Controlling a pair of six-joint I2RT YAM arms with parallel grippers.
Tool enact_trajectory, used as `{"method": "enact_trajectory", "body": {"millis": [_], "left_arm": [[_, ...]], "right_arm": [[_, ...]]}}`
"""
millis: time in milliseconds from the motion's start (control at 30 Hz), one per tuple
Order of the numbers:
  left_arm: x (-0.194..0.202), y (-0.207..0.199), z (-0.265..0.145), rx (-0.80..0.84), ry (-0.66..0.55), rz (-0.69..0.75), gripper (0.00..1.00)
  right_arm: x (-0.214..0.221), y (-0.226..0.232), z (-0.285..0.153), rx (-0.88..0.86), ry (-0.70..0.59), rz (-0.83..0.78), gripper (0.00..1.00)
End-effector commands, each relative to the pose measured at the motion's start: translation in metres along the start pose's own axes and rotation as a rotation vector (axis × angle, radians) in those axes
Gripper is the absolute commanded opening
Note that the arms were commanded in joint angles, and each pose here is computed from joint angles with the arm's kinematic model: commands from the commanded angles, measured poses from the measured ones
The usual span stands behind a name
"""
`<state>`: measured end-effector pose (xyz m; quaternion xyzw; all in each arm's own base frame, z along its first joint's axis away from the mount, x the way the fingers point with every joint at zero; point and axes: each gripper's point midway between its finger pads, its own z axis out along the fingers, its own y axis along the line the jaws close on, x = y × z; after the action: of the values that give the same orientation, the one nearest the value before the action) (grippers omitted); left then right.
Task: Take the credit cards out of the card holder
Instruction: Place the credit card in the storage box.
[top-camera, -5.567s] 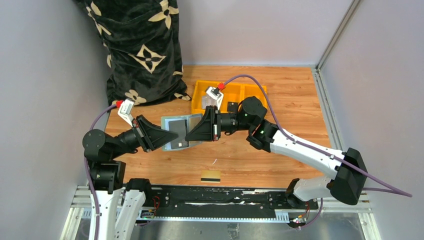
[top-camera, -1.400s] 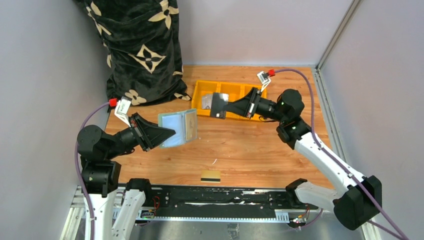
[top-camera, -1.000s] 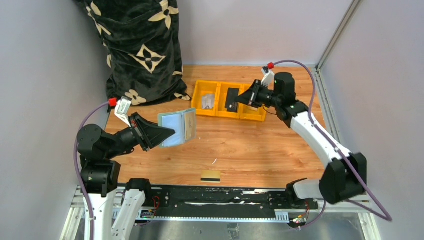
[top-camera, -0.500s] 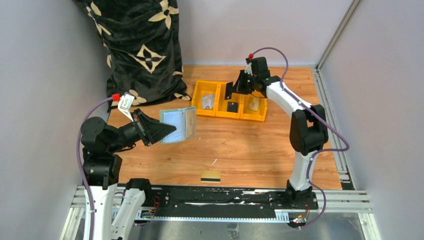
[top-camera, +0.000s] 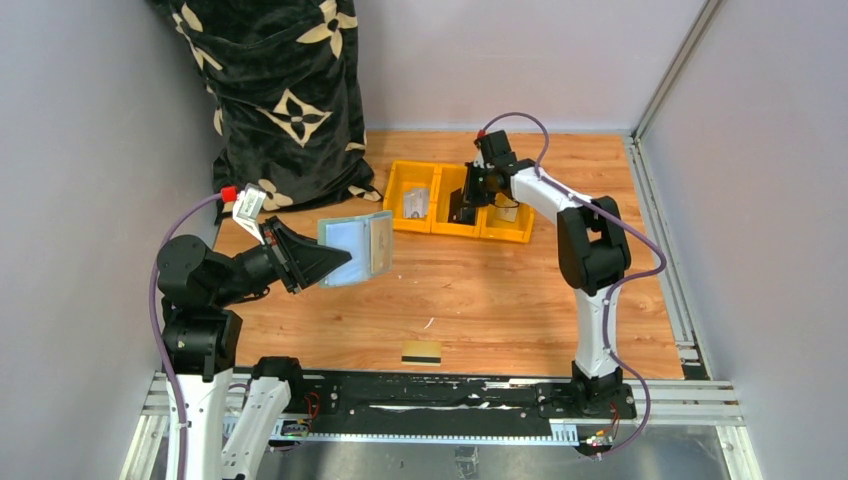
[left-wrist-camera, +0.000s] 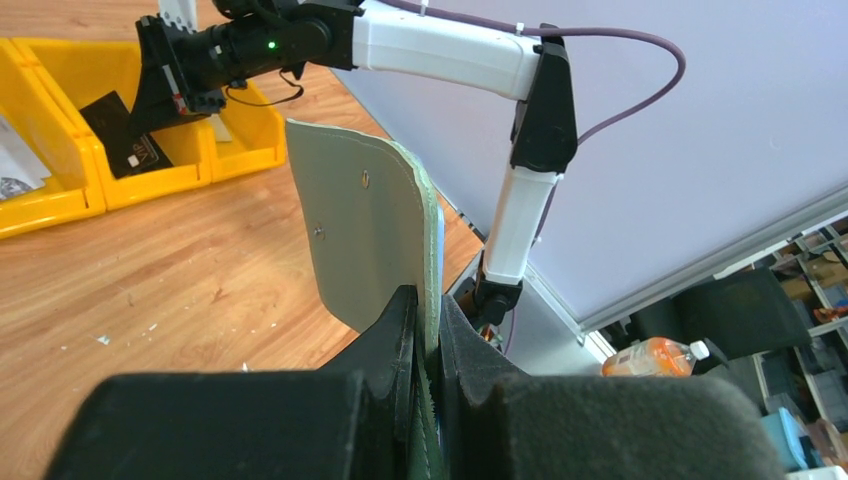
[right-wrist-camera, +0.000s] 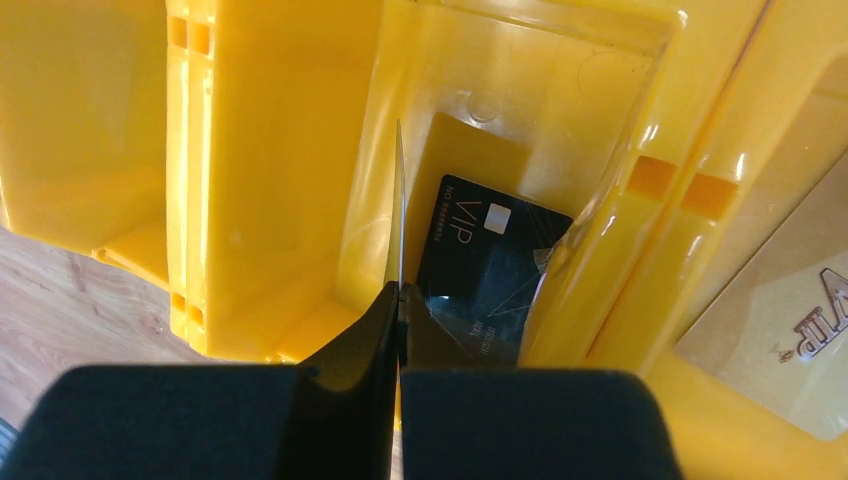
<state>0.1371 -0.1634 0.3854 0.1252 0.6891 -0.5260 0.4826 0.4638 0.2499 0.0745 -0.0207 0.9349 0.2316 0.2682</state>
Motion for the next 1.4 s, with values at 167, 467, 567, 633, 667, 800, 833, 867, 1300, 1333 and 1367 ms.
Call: {"method": "enact_trajectory", "body": {"millis": [167,467,567,633,667,800,833,867,1300,1333,1367], "left_arm": [[-0.009,-0.011,-0.001,0.029,-0.019,0.048,0.0],[-0.009,-0.01,0.0,0.041,-0.026,0.03,0.0],[-0.008,-0.011,0.0,0.044,-0.024,0.034,0.0],[-0.007,-0.012,-0.001,0.045,-0.021,0.037,0.0],[-0.007,-0.013,-0.001,0.045,-0.021,0.038,0.0],[-0.006,-0.015,-0.002,0.049,-0.018,0.043,0.0],[-0.006,-0.015,-0.002,0.051,-0.016,0.043,0.0],[-0.006,-0.015,-0.002,0.052,-0.015,0.046,0.0],[-0.01,-0.03,-0.005,0.101,-0.027,0.05,0.0],[-0.01,-0.032,-0.006,0.104,-0.029,0.049,0.0],[-0.01,-0.033,-0.006,0.106,-0.03,0.051,0.0]], "right_arm": [[0.029,-0.016,-0.01,0.064,0.06,-0.089,0.0],[0.029,-0.018,-0.03,0.078,0.021,-0.11,0.0],[0.021,-0.014,-0.03,0.083,0.017,-0.103,0.06],[0.014,-0.011,-0.031,0.089,0.015,-0.1,0.24],[0.015,-0.01,-0.031,0.097,0.02,-0.104,0.3],[0.007,-0.002,-0.041,0.138,-0.014,-0.143,0.52],[0.004,0.002,-0.045,0.141,-0.029,-0.151,0.55],[0.002,0.008,-0.05,0.138,-0.043,-0.159,0.58],[0.008,0.209,-0.228,-0.686,-0.272,-0.155,0.8],[0.016,0.219,-0.246,-0.775,-0.28,-0.16,0.8],[0.021,0.225,-0.259,-0.838,-0.294,-0.138,0.8]]}}
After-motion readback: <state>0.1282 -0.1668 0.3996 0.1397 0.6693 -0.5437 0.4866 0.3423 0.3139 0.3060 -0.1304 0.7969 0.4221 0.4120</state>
